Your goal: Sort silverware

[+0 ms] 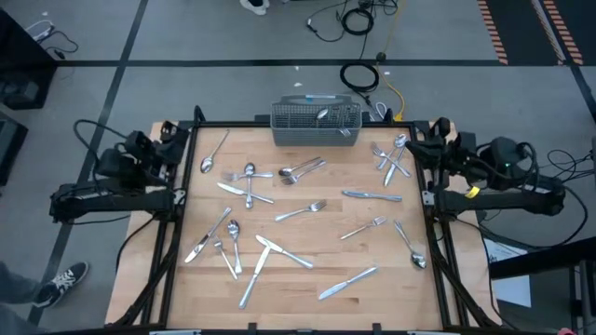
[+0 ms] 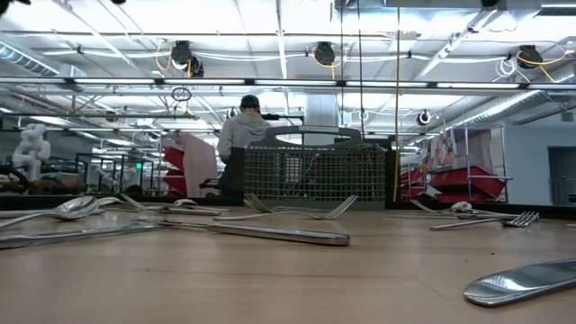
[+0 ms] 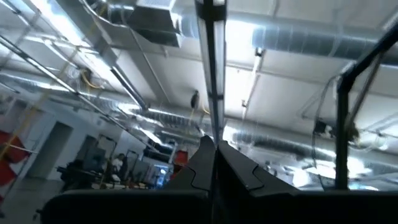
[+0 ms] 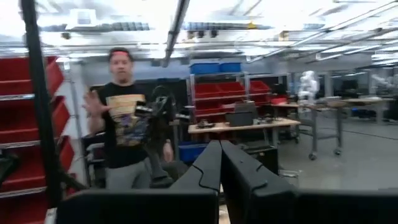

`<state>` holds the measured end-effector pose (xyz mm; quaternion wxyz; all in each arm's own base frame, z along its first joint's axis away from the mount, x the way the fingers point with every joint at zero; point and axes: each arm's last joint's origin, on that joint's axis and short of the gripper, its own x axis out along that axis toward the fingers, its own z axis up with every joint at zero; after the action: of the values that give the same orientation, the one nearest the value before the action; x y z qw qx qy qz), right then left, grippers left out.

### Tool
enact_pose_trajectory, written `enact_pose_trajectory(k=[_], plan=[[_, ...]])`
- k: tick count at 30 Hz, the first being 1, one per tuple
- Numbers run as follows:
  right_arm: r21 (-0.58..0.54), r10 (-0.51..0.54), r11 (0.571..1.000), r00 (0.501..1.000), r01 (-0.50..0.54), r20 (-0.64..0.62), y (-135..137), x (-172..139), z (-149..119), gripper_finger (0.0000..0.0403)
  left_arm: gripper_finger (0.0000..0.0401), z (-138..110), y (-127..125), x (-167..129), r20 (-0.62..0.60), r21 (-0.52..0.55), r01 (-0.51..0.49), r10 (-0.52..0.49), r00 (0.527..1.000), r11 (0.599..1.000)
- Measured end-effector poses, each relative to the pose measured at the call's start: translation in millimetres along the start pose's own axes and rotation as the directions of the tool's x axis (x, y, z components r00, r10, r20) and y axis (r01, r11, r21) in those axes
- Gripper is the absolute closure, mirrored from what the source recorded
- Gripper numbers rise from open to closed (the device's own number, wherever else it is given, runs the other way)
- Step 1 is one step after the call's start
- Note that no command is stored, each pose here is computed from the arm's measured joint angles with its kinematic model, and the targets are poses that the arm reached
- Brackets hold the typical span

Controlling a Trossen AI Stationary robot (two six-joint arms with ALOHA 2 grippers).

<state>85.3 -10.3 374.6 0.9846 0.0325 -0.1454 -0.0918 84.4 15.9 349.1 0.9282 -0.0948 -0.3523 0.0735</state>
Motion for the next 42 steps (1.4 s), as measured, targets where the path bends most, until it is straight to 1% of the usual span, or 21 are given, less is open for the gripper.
enact_pose_trajectory(k=[3,5,7,9,13,16,19,23,27,32,34,38,42], plan=[[-0.03,0.036,0.999,0.999,-0.037,-0.025,3,8,11,0.0403,0.0379,16,-5,7,-0.046,0.004,0.007,-0.006,0.999,1.0],[-0.036,0.055,0.998,0.996,-0.058,-0.074,4,11,15,0.0403,0.0379,24,-7,10,-0.108,0.01,-0.007,0.008,0.994,1.0],[-0.026,0.052,0.998,0.99,-0.056,-0.133,4,13,14,0.0403,0.0379,26,-8,12,-0.194,0.025,-0.023,0.028,0.981,0.999],[-0.007,0.047,0.999,0.978,-0.049,-0.202,4,15,7,0.0403,0.0379,24,-7,11,-0.282,0.036,-0.041,0.05,0.958,0.998],[0.021,0.037,0.999,0.951,-0.033,-0.308,4,18,-5,0.0403,0.0379,12,-4,6,-0.417,0.071,-0.062,0.086,0.905,0.996],[0.031,0.032,0.999,0.932,-0.022,-0.36,3,18,-10,0.0403,0.0379,4,-2,3,-0.496,0.091,-0.073,0.108,0.862,0.993],[0.03,0.031,0.999,0.925,-0.021,-0.378,3,18,-12,0.0403,0.0379,-2,0,0,-0.555,0.103,-0.082,0.126,0.823,0.991],[0.027,0.033,0.999,0.923,-0.024,-0.383,3,19,-13,0.0403,0.0379,-3,0,-1,-0.564,0.104,-0.084,0.129,0.816,0.991],[0.022,0.045,0.999,0.922,-0.04,-0.384,4,19,-13,0.0403,0.0379,-1,0,0,-0.549,0.105,-0.088,0.132,0.825,0.991],[0.025,0.138,0.99,0.91,-0.139,-0.391,6,19,-13,0.0403,0.0379,-1,0,0,-0.544,0.106,-0.09,0.133,0.829,0.99],[0.026,0.156,0.987,0.907,-0.158,-0.391,7,18,-14,0.0403,0.0379,-1,0,0,-0.545,0.109,-0.09,0.135,0.827,0.99],[0.027,0.161,0.986,0.903,-0.164,-0.398,6,16,-19,0.0403,0.0379,-4,1,0,-0.551,0.113,-0.09,0.138,0.823,0.99],[0.032,0.166,0.986,0.907,-0.166,-0.386,6,12,-26,0.0403,0.0379,-13,3,-2,-0.567,0.112,-0.096,0.143,0.811,0.989]])
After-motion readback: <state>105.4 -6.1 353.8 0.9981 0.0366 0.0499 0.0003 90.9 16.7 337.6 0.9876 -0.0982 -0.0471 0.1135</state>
